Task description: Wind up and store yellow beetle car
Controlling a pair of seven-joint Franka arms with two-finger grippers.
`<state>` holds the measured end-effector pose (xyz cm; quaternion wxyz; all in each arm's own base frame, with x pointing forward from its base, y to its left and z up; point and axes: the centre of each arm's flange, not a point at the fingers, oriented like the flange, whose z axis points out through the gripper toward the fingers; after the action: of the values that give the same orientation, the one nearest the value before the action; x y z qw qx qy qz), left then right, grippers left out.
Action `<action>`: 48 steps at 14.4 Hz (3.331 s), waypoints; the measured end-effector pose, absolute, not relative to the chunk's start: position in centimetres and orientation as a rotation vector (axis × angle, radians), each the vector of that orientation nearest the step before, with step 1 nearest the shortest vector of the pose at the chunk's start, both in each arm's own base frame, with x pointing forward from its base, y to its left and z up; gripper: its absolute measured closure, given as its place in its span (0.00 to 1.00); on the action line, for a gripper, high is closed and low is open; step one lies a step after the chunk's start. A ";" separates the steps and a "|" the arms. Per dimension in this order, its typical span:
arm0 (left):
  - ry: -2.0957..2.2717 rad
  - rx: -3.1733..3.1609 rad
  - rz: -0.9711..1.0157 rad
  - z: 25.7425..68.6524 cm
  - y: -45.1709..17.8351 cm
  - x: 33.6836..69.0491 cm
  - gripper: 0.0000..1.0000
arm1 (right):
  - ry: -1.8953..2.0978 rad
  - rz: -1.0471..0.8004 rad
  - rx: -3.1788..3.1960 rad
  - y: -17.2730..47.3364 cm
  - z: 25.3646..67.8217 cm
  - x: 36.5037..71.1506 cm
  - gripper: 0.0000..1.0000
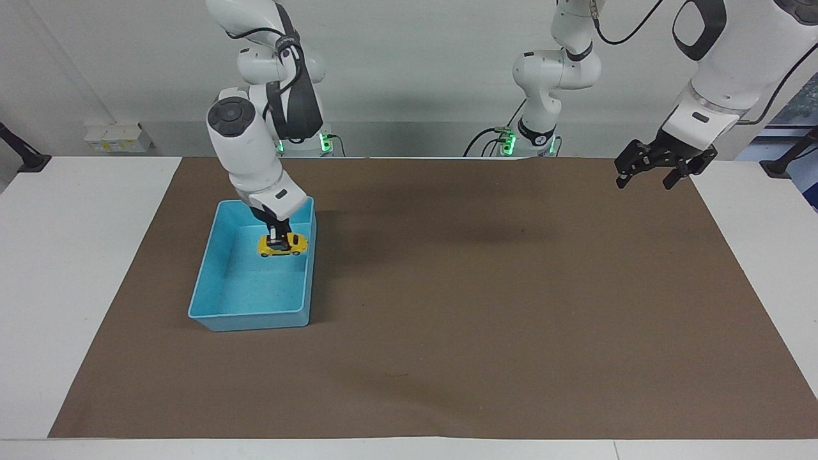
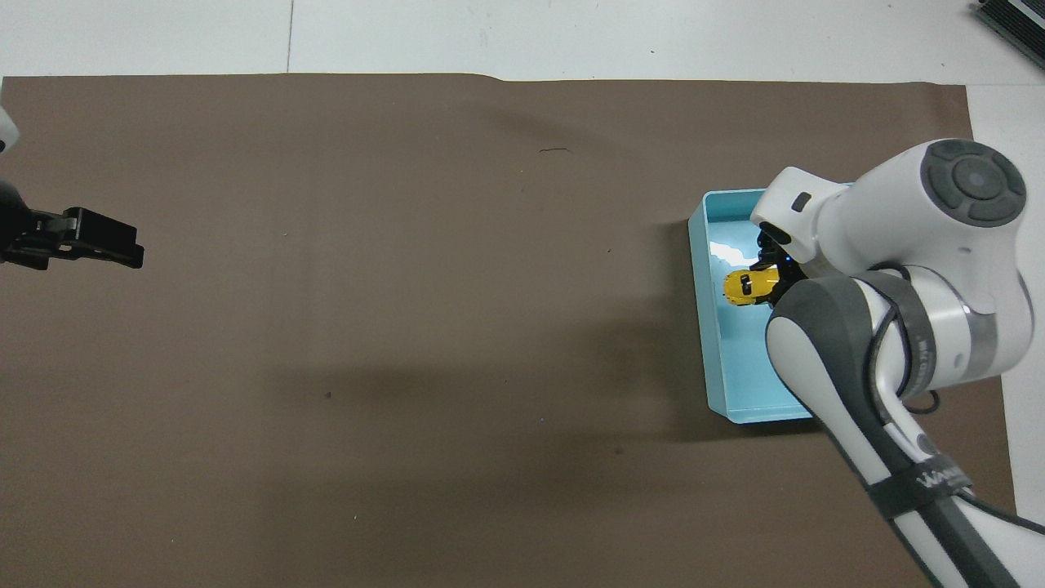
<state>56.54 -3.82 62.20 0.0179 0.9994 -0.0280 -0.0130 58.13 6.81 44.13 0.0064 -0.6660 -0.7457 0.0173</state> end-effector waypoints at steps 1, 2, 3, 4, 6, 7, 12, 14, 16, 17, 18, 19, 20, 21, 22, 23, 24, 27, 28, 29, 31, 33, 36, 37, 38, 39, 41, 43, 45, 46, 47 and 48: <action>-0.087 3.104 -0.040 62.2 -3.8 56.5 0.00 | -2.330 0.061 -2.080 5.4 43.7 58.1 0.59; -0.087 3.104 -0.040 62.2 -3.8 56.5 0.00 | -2.328 0.061 -2.082 4.5 43.2 57.8 0.59; -0.087 3.104 -0.040 62.2 -3.8 56.5 0.00 | -2.327 0.055 -2.091 3.9 42.6 57.4 0.59; -0.087 3.104 -0.040 62.2 -3.8 56.5 0.00 | -2.327 0.048 -2.102 3.5 41.9 56.9 0.59; -0.087 3.104 -0.040 62.2 -3.8 56.5 0.00 | -2.329 0.036 -2.116 2.6 40.7 56.1 0.59; -0.087 3.104 -0.040 62.2 -3.8 56.5 0.00 | -2.330 0.031 -2.120 2.1 40.1 56.0 0.59; -0.087 3.104 -0.040 62.2 -3.8 56.5 0.00 | -2.338 0.013 -2.127 1.3 38.2 55.4 0.59; -0.087 3.104 -0.040 62.2 -3.8 56.5 0.00 | -2.346 -0.003 -2.131 1.4 37.7 55.2 0.59; -0.087 3.104 -0.040 62.2 -3.8 56.5 0.00 | -2.352 -0.008 -2.128 1.6 37.2 55.0 0.59; -0.087 3.104 -0.040 62.2 -3.8 56.5 0.00 | -2.352 -0.007 -2.127 1.6 36.8 54.9 0.59; -0.087 3.104 -0.040 62.2 -3.8 56.5 0.00 | -2.351 -0.010 -2.129 1.5 36.3 54.7 0.59; -0.087 3.104 -0.040 62.2 -3.8 56.5 0.00 | -2.351 -0.016 -2.132 1.4 35.5 54.6 0.59; -0.087 3.104 -0.040 62.2 -3.8 56.5 0.00 | -2.350 -0.019 -2.132 1.4 34.7 54.3 0.59; -0.087 3.104 -0.040 62.2 -3.8 56.5 0.00 | -2.351 -0.022 -2.132 1.4 33.9 54.1 0.59; -0.087 3.104 -0.040 62.2 -3.8 56.5 0.00 | -2.352 -0.026 -2.131 1.4 33.2 53.9 0.59; -0.087 3.104 -0.040 62.2 -3.8 56.5 0.00 | -2.352 -0.027 -2.129 1.4 32.5 53.7 0.59; -0.087 3.104 -0.040 62.2 -3.8 56.5 0.00 | -2.352 -0.025 -2.125 1.5 32.1 53.6 0.59; -0.087 3.104 -0.040 62.2 -3.8 56.5 0.00 | -2.351 -0.026 -2.125 1.8 32.0 53.6 0.44; -0.087 3.104 -0.040 62.2 -3.8 56.5 0.00 | -2.351 -0.028 -2.128 1.8 32.1 53.7 0.32; -0.087 3.104 -0.040 62.2 -3.8 56.5 0.00 | -2.347 -0.030 -2.133 1.8 32.3 53.8 0.22; -0.087 3.104 -0.040 62.2 -3.8 56.5 0.00 | -2.304 -0.012 -2.163 1.9 33.3 54.3 0.01; -0.087 3.104 -0.040 62.2 -3.8 56.5 0.00 | -2.228 0.010 -2.225 2.2 35.4 55.2 0.00; -0.087 3.104 -0.040 62.2 -3.8 56.5 0.00 | -2.076 0.028 -2.358 3.8 40.4 56.7 0.00; -0.087 3.104 -0.040 62.2 -3.8 56.5 0.00 | -2.014 0.030 -2.411 4.4 42.2 57.1 0.00; -0.087 3.104 -0.040 62.2 -3.8 56.5 0.00 | -1.949 0.025 -2.469 4.8 44.1 57.5 0.00; -0.087 3.104 -0.040 62.2 -3.8 56.5 0.00 | -1.892 0.012 -2.521 4.9 45.8 57.9 0.00; -0.087 3.104 -0.040 62.2 -3.8 56.5 0.00 | -1.785 -0.021 -2.614 5.0 48.3 58.4 0.00; -0.087 3.104 -0.040 62.2 -3.8 56.5 0.00 | -1.664 -0.046 -2.702 4.9 50.2 58.6 0.00; -0.087 3.104 -0.040 62.2 -3.8 56.5 0.00 | -1.555 -0.065 -2.772 4.9 51.8 58.6 0.00; -0.087 3.104 -0.040 62.2 -3.8 56.5 0.00 | -1.496 -0.071 -2.807 5.0 52.7 58.4 0.00; -0.087 3.104 -0.040 62.2 -3.8 56.5 0.00 | -1.438 -0.075 -2.840 5.0 53.8 58.1 0.00; -0.087 3.104 -0.040 62.2 -3.8 56.5 0.00 | -1.370 -0.077 -2.875 5.0 55.1 57.7 0.00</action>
<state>56.53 -3.82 62.21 0.0179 0.9994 -0.0279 -0.0129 57.74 5.00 55.08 -0.0222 -0.9023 -0.4299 -0.0242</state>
